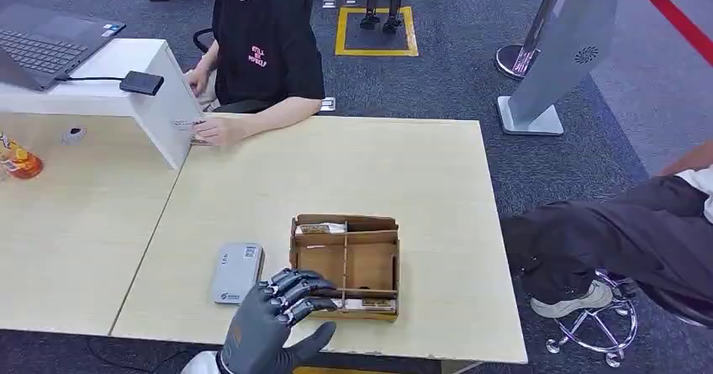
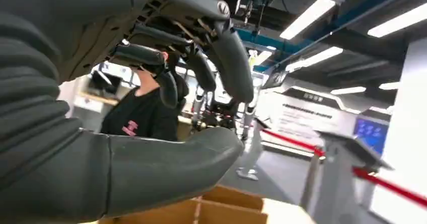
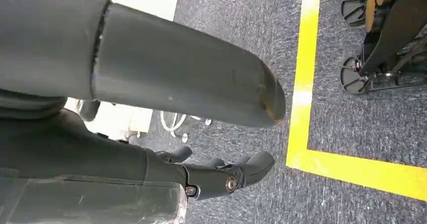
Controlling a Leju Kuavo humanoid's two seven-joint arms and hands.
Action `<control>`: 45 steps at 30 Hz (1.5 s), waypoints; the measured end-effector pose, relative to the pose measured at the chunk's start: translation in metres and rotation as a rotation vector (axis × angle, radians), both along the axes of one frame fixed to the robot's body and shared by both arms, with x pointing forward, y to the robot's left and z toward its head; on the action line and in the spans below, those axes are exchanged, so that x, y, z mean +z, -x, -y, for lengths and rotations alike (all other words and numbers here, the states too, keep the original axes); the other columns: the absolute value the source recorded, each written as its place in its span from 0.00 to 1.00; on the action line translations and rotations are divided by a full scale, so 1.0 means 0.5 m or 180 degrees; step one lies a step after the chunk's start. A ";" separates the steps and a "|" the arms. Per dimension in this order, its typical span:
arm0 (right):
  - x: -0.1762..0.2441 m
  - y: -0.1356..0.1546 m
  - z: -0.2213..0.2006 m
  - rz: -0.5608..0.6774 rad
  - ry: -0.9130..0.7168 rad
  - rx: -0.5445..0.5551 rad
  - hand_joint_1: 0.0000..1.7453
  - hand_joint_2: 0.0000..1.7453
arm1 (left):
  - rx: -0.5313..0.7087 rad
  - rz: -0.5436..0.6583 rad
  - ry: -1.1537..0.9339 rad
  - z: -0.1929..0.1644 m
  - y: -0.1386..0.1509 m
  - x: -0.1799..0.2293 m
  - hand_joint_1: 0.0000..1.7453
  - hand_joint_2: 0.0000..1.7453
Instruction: Pass the card to the sensor for recognition and then transmit it.
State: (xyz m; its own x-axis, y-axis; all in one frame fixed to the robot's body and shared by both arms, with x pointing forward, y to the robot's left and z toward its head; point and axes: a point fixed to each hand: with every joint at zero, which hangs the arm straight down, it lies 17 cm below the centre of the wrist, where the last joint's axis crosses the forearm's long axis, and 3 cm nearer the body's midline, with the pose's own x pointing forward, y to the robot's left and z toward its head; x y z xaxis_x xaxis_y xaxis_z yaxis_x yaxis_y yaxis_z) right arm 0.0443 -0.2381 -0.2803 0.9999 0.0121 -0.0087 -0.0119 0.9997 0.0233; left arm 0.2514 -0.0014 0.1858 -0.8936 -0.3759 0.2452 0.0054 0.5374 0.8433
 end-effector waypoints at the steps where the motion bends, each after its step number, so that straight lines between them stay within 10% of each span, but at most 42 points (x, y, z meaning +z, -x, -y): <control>1: 0.000 0.000 0.000 -0.0001 -0.0001 0.0003 0.00 0.00 | 0.0015 0.0025 -0.0072 0.002 0.002 -0.009 0.14 1.00; 45: 0.001 0.001 -0.005 -0.0016 -0.0040 0.0089 0.00 0.00 | 0.0328 0.0263 -0.1816 0.032 -0.064 -0.246 0.21 1.00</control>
State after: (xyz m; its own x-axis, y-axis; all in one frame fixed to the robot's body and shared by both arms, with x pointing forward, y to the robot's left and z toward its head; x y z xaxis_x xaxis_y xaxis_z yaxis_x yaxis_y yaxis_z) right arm 0.0440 -0.2357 -0.2796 0.9991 0.0402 -0.0133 -0.0397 0.9986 0.0360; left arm 0.2835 -0.0175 0.0628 -0.8531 -0.5139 -0.0903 -0.1008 -0.0076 0.9949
